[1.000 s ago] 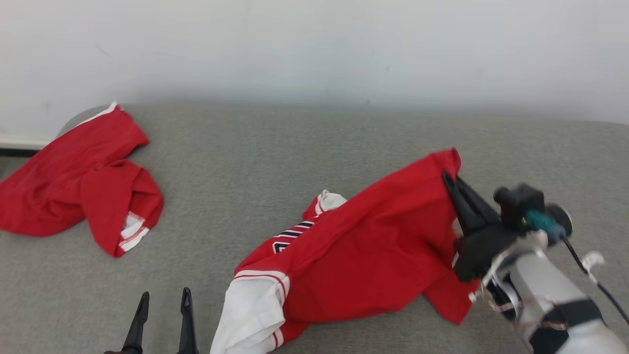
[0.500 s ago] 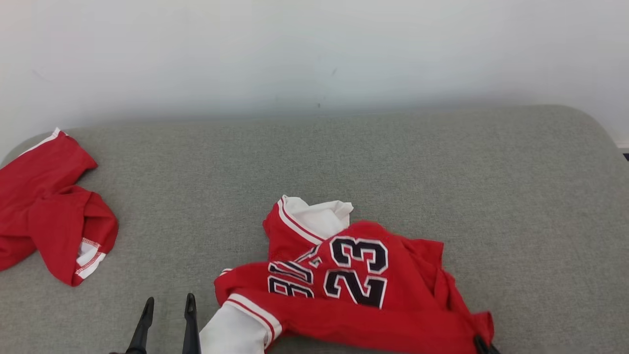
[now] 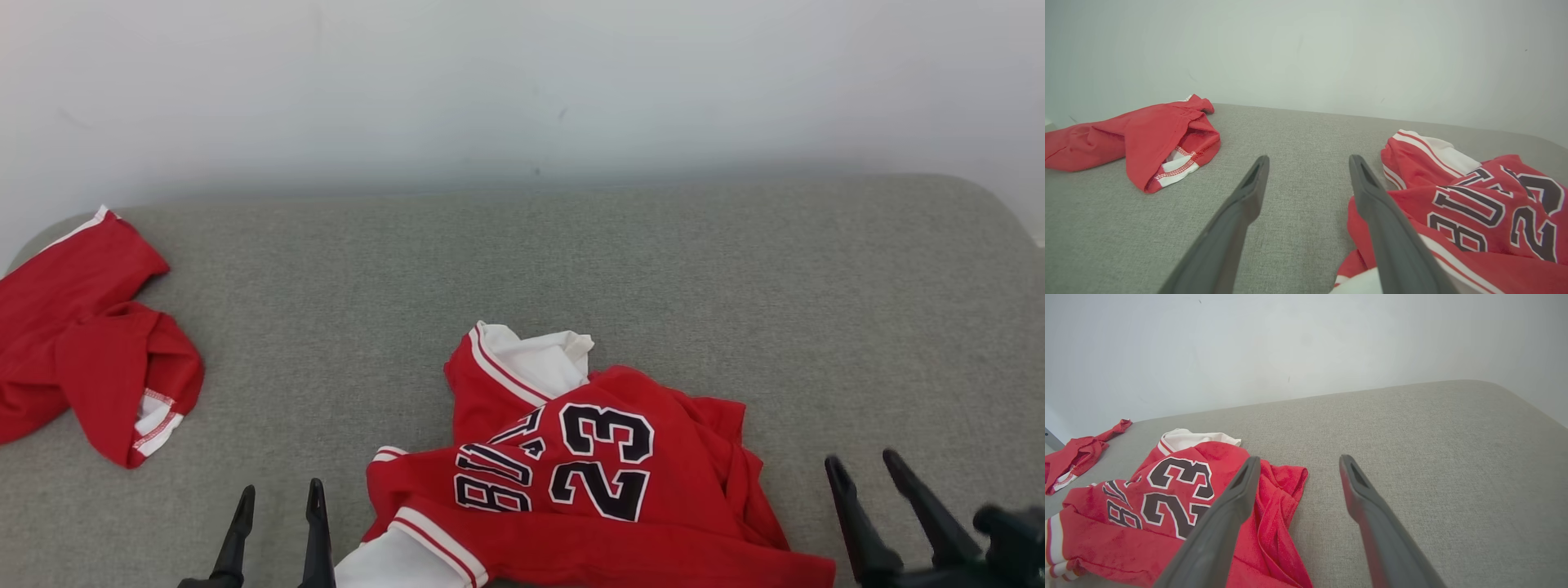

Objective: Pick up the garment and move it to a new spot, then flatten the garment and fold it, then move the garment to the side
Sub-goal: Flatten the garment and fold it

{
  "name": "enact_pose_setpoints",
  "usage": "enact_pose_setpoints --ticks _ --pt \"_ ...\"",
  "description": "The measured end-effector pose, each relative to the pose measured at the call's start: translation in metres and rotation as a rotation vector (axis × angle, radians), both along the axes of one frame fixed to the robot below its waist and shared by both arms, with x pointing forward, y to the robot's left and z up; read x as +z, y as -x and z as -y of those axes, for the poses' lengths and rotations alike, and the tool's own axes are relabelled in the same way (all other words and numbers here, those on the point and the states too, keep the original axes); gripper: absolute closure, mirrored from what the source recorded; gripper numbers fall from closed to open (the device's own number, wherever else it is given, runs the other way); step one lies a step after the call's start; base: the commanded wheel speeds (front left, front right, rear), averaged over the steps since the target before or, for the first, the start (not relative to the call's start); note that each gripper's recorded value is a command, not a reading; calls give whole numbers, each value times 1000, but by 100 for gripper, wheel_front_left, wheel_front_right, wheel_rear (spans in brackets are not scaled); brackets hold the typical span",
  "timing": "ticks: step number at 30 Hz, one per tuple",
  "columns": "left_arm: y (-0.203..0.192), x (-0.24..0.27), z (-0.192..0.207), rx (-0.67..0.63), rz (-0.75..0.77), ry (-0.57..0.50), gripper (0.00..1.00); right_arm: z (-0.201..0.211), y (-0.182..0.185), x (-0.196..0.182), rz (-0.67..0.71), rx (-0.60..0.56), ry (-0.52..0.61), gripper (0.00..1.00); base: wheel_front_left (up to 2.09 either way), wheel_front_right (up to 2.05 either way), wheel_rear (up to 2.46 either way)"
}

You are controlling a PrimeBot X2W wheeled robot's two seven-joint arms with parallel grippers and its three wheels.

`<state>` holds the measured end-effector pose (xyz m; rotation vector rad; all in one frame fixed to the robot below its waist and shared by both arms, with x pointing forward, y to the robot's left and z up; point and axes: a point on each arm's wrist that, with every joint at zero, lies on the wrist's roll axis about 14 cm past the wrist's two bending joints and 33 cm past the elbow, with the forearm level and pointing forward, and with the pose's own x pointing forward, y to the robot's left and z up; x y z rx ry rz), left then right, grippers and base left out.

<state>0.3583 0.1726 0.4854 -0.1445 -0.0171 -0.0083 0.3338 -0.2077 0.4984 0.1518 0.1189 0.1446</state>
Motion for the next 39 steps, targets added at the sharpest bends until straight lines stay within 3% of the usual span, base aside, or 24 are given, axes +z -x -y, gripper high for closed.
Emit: enact_pose_setpoints --ticks 11,17,25,26,27,28,34,39 --pt "8 2 -20 56 5 -25 0 -20 -86 5 -50 86 116 0 0 0 0" --pt "14 2 -34 99 1 -28 0 -26 -106 -44 -206 95 137 0 0 0 0" --pt "21 -5 -47 142 -21 -32 0 -36 -101 -108 -422 135 200 0 0 0 0" --pt "21 -5 -48 144 -24 -32 0 -36 -101 -111 -433 147 226 4 0 0 0" --pt "21 -6 -49 147 -26 -32 0 -38 -102 -113 -439 156 234 67 0 0 0" --pt "21 -6 -49 147 -26 -32 0 -38 -102 -113 -439 156 234 100 0 0 0" --pt "16 -7 -50 150 -29 -29 0 -51 -126 -92 -359 182 219 100 0 0 0" --pt "10 -7 -47 138 -30 -27 0 -47 -187 -18 -146 161 238 100 0 0 0"
